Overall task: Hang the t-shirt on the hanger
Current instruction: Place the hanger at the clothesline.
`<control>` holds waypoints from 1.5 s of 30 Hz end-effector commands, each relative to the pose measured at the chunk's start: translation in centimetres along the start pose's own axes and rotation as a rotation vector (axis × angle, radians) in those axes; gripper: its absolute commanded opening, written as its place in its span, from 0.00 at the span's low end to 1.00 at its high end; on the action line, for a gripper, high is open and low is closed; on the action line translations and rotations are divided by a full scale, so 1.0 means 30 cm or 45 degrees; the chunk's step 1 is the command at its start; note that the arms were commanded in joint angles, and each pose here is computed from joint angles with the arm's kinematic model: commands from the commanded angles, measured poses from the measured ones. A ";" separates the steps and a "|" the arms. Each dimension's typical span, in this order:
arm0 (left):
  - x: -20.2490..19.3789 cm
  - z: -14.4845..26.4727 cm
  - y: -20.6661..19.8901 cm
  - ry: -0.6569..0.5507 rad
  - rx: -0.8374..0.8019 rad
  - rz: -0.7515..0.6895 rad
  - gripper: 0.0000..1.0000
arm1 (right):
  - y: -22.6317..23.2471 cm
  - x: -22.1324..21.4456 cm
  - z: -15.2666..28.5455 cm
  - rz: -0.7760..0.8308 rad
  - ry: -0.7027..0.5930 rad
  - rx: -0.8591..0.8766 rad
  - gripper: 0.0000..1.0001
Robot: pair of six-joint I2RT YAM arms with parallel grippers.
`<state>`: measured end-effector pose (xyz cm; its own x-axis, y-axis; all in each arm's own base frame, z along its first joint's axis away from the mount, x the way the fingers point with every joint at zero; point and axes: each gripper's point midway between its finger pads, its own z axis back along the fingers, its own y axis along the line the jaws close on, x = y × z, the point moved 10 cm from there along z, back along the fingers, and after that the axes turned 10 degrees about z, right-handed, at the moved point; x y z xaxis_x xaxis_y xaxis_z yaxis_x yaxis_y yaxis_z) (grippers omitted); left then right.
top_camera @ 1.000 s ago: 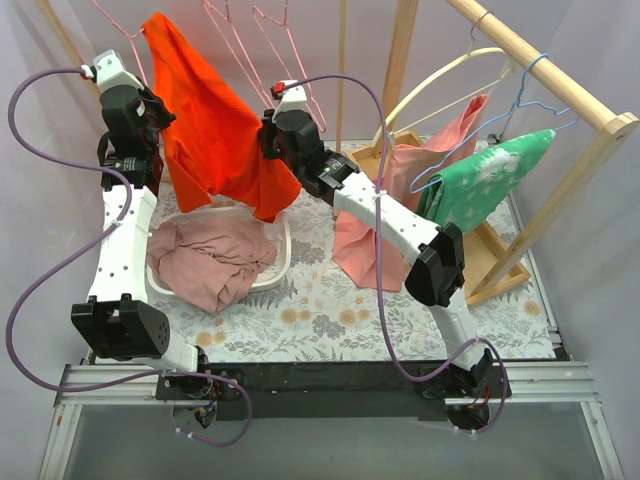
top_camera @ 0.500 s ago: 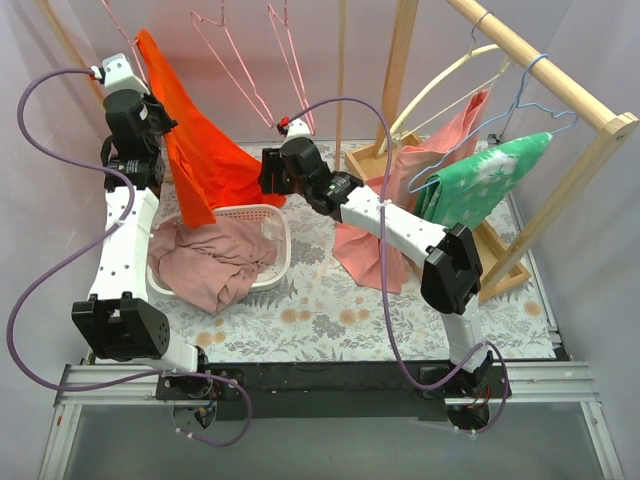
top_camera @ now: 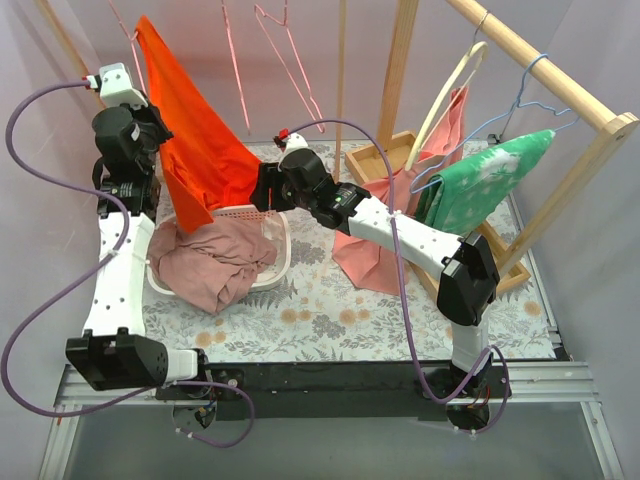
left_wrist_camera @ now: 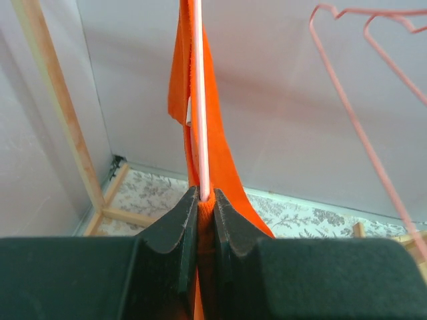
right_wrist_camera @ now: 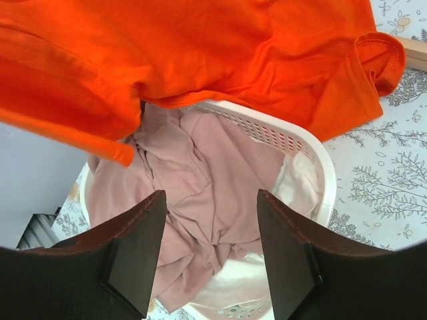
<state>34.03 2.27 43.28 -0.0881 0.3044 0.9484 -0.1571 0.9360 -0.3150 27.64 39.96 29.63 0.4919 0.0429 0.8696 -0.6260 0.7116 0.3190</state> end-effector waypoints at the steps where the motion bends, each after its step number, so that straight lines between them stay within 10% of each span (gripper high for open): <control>1: 0.170 0.103 -0.034 -0.253 -0.085 -0.043 0.00 | 0.044 0.074 0.046 -0.017 -0.103 0.079 0.64; 26: 0.073 -0.141 -0.052 -0.086 -0.154 0.021 0.00 | 0.065 0.087 0.087 0.035 -0.098 0.126 0.66; 33: 0.151 -0.065 -0.046 -0.200 -0.012 0.156 0.64 | 0.061 0.084 0.098 0.043 -0.097 0.119 0.67; 35: 0.182 -0.045 -0.042 -0.232 0.048 0.187 0.98 | 0.059 0.081 0.102 0.045 -0.095 0.118 0.67; 45: 0.314 0.134 -0.150 -0.158 -0.115 0.515 0.98 | 0.042 0.085 0.130 0.063 -0.074 0.037 0.72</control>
<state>33.58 2.04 50.48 -0.2683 0.5262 0.8069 -0.1341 0.8091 -0.5722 26.52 39.59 30.88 0.4699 0.0649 0.8803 -0.6676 0.6786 0.3063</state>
